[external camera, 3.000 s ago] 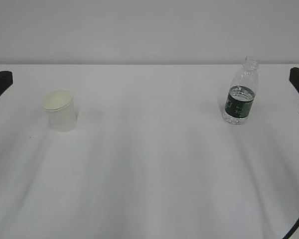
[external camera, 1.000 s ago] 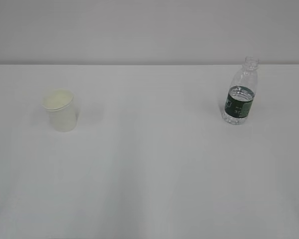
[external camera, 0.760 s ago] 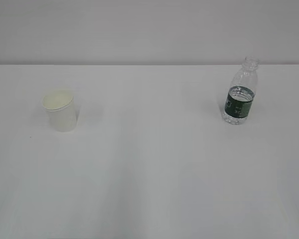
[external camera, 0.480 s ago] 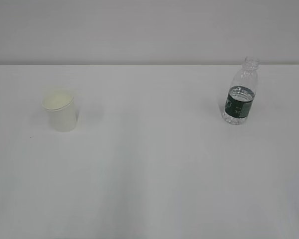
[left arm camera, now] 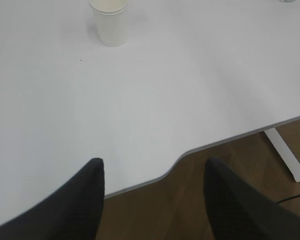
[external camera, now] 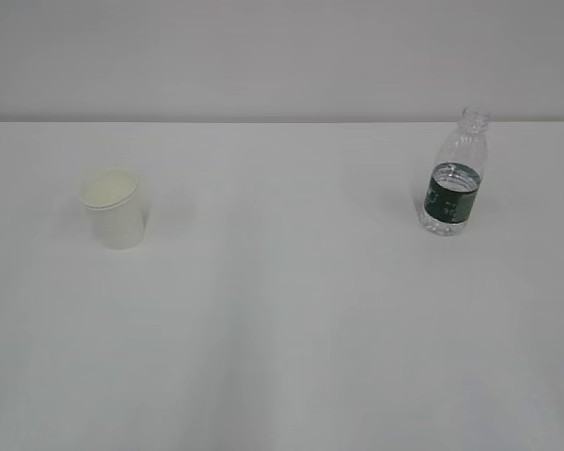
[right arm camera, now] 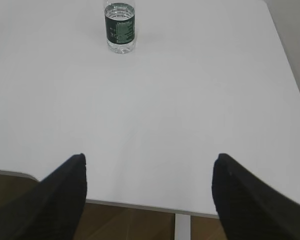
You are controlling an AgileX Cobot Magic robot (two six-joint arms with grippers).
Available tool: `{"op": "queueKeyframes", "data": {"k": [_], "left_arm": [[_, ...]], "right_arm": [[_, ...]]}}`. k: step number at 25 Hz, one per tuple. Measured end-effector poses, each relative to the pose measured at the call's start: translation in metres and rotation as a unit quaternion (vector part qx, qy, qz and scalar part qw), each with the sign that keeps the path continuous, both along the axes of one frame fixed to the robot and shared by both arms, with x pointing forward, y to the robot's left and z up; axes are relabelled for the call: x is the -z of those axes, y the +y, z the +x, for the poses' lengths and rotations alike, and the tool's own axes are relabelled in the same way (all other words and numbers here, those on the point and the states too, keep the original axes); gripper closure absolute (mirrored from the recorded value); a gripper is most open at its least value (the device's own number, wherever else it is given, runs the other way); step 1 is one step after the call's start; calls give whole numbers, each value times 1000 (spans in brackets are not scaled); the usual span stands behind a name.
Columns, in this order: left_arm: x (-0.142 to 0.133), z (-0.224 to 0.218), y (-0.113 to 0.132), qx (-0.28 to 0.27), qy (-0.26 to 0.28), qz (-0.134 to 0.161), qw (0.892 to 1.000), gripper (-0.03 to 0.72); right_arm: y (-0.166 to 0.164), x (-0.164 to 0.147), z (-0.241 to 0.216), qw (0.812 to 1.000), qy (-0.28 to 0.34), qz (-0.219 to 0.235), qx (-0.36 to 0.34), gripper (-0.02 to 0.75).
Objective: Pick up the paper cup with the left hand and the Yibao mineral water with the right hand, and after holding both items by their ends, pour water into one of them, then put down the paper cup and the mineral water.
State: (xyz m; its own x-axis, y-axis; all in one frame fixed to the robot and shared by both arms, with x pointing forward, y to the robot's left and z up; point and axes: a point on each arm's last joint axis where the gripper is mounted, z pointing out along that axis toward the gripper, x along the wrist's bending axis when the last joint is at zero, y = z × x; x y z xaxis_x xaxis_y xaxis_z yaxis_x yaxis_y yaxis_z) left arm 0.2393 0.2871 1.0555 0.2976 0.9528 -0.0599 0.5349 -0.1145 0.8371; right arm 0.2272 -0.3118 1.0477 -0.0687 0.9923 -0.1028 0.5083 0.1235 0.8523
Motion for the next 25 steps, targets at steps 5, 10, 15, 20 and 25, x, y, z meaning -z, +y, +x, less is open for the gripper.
{"op": "queueKeyframes", "data": {"k": [5, 10, 15, 20, 25], "left_arm": [[0, 0, 0, 0, 0, 1, 1000, 249], [0, 0, 0, 0, 0, 1, 1000, 249], [0, 0, 0, 0, 0, 1, 1000, 249], [0, 0, 0, 0, 0, 1, 1000, 249], [0, 0, 0, 0, 0, 1, 1000, 250]], "right_arm": [[0, 0, 0, 1000, -1, 0, 0, 147], [0, 0, 0, 1000, -1, 0, 0, 147], [0, 0, 1, 1000, -3, 0, -1, 147], [0, 0, 1, 1000, -3, 0, -1, 147], [0, 0, 1, 1000, -4, 0, -1, 147]]}}
